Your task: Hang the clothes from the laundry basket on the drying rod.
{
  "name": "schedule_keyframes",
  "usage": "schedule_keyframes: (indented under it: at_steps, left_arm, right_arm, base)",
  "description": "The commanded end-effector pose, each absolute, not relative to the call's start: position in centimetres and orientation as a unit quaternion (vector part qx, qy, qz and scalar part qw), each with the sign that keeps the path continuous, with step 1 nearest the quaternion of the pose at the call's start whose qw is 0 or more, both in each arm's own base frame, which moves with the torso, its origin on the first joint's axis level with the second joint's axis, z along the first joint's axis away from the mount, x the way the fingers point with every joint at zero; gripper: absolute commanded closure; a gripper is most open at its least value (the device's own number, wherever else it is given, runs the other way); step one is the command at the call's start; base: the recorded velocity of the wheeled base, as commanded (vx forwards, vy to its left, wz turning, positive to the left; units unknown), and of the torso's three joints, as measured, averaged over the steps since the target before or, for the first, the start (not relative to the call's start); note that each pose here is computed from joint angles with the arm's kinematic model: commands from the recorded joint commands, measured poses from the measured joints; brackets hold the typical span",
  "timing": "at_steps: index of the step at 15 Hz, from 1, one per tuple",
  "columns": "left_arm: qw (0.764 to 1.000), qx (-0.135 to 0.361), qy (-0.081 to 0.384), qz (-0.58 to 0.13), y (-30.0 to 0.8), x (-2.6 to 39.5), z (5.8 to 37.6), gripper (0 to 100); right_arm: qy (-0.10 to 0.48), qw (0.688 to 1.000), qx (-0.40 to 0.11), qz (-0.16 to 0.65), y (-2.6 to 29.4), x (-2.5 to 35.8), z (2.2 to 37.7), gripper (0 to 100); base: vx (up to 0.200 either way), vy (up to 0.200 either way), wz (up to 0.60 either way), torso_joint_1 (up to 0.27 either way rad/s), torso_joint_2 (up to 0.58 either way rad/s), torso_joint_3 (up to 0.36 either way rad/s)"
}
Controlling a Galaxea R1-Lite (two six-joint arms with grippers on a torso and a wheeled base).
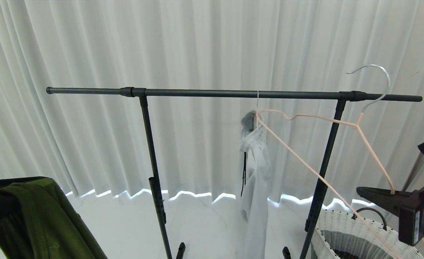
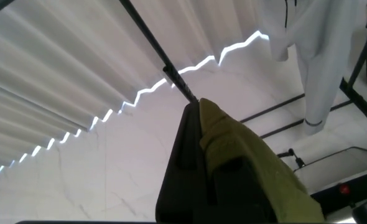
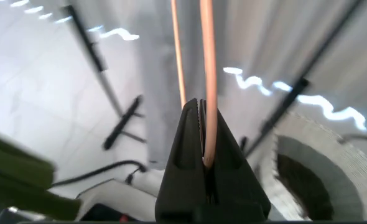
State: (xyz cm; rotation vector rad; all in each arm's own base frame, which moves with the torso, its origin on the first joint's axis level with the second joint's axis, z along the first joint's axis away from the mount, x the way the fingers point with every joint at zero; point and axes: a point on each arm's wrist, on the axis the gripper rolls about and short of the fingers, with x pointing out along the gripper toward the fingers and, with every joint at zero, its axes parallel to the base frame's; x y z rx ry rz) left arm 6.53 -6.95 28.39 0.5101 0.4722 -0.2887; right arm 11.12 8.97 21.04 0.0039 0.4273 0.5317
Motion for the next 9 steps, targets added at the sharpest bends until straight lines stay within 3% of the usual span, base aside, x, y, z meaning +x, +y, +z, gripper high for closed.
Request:
schedule_keyframes:
  at_steps: [1,5,9]
  left_arm:
    - [0.925,0.258,0.24,-0.139,-7.4,6.9,28.0,100]
    - [0.932,0.241,0.26,-0.075,-9.1,10.3,27.5,100]
    - [0.945,0.174,0.276,-0.015,-10.6,13.6,26.7,100]
  right_arm:
    - [0.202,0.922,-0.008,0.33,9.9,9.2,21.2,100]
    - [0.247,0.866,-0.068,0.43,11.3,6.2,18.4,100]
    - [0.255,0.818,-0.104,0.504,12.8,4.2,17.6,100]
  base:
    - [0.0,0.0,0.0,0.0,0.0,0.0]
    - [0.0,0.0,0.0,0.0,0.0,0.0]
    - [0.0,0.0,0.0,0.0,0.0,0.0]
